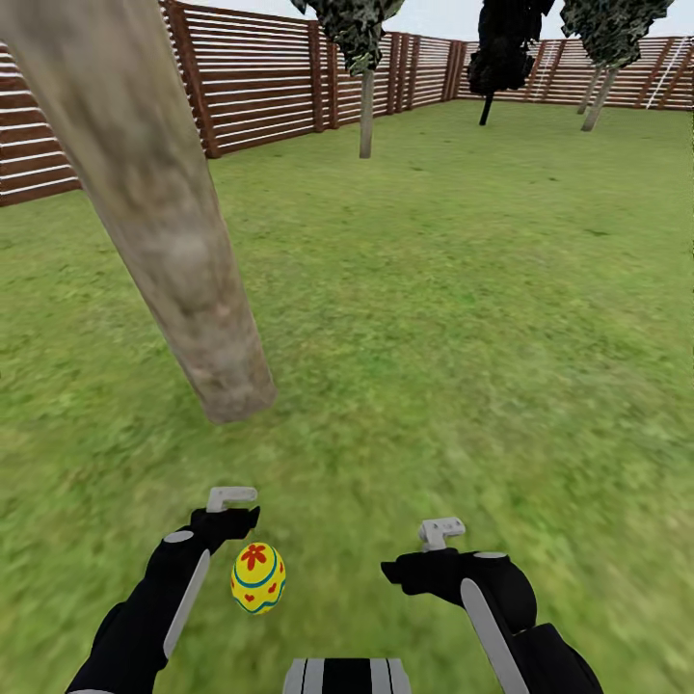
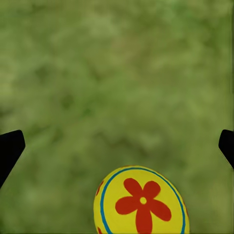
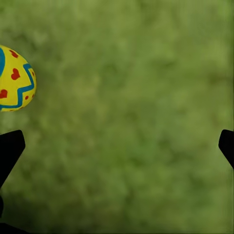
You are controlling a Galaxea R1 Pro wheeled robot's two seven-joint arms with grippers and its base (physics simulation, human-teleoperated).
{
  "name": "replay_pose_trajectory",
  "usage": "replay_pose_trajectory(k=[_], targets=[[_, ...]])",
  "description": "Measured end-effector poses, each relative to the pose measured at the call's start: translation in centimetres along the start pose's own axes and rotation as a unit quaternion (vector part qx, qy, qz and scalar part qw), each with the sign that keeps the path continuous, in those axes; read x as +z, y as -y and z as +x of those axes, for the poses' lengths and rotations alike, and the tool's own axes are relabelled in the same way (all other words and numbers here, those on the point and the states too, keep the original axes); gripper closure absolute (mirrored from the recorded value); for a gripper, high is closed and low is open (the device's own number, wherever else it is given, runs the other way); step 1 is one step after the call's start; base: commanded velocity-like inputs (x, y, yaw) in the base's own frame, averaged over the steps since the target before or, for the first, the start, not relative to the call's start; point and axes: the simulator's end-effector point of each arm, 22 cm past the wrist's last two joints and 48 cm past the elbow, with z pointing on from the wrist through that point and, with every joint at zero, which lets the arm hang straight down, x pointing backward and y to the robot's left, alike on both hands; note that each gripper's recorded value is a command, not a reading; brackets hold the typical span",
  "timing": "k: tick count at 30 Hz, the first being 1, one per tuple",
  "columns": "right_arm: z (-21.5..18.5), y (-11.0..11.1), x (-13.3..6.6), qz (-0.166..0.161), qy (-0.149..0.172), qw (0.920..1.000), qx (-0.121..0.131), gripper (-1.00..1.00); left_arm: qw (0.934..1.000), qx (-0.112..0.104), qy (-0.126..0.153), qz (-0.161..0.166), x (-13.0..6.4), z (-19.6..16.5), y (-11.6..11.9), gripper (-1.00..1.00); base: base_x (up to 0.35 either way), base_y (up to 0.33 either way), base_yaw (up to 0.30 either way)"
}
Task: Take the three Easter eggs out of the wicker basket on the lawn in the garden, then place them on the lawn next to a single tree (choose any tree) so that all three eggs are next to the same tree and none are left in the basket.
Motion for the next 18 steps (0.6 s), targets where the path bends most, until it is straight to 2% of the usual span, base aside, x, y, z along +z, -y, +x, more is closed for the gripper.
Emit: replay_pose_trajectory(k=[18], targets=[[-2.2, -0.6, -2.7, 0.004, 0.035, 0.9993, -0.011, -1.00, 0.9994, -0.001, 0.035, -0.002, -2.3, -3.3, -0.1, -1.00, 0.000, 0.000, 0.000]])
